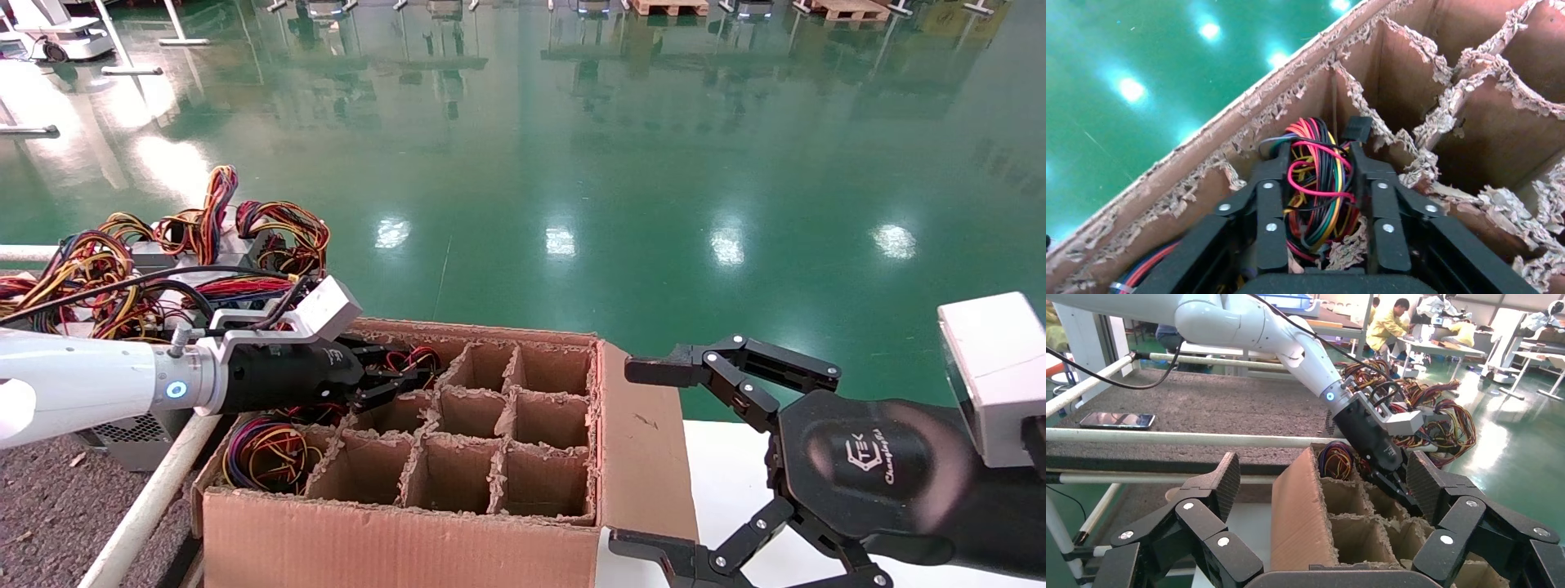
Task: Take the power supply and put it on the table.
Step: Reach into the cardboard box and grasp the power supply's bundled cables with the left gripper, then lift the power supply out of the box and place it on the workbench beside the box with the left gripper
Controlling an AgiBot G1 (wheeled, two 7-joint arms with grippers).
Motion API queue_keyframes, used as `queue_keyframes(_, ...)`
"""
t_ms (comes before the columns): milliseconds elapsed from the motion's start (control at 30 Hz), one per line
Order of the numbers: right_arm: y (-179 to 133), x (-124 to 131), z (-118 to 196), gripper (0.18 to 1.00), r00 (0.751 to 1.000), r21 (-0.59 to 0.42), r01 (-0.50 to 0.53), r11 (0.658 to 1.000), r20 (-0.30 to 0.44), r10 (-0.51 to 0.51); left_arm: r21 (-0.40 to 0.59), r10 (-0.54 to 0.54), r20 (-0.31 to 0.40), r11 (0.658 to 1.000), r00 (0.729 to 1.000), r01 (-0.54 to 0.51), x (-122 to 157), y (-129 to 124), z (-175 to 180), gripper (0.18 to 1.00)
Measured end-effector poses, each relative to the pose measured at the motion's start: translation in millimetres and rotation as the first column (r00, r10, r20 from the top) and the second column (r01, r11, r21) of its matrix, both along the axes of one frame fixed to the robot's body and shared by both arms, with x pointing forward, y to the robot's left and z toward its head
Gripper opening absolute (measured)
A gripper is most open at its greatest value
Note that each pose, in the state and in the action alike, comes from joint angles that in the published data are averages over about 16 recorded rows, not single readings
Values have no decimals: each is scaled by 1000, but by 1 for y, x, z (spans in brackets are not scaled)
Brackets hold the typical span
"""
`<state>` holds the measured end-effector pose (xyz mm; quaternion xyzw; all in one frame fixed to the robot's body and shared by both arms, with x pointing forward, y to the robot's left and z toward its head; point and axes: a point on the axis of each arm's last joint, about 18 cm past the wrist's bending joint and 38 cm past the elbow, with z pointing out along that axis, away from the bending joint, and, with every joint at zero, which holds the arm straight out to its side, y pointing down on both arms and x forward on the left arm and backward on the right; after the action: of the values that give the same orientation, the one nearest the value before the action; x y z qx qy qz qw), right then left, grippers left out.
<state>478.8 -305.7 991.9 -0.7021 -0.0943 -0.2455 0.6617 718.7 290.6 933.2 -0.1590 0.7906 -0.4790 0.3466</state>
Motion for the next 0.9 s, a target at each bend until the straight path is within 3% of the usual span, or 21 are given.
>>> queue_keyframes(300,0,0,0,1000,1000,0,0,1000,0,0,-3,-12,-18,1000,1000,12,-4,2,-8,326)
queue_keyframes(500,0,0,0,1000,1000,0,0,1000,0,0,-24,-24,-29,999,999,23,-8,4,-12,259)
queue_keyframes(900,0,0,0,1000,1000,0,0,1000,0,0,-177,-37,-27,984,999,32,-15,10,-7,220)
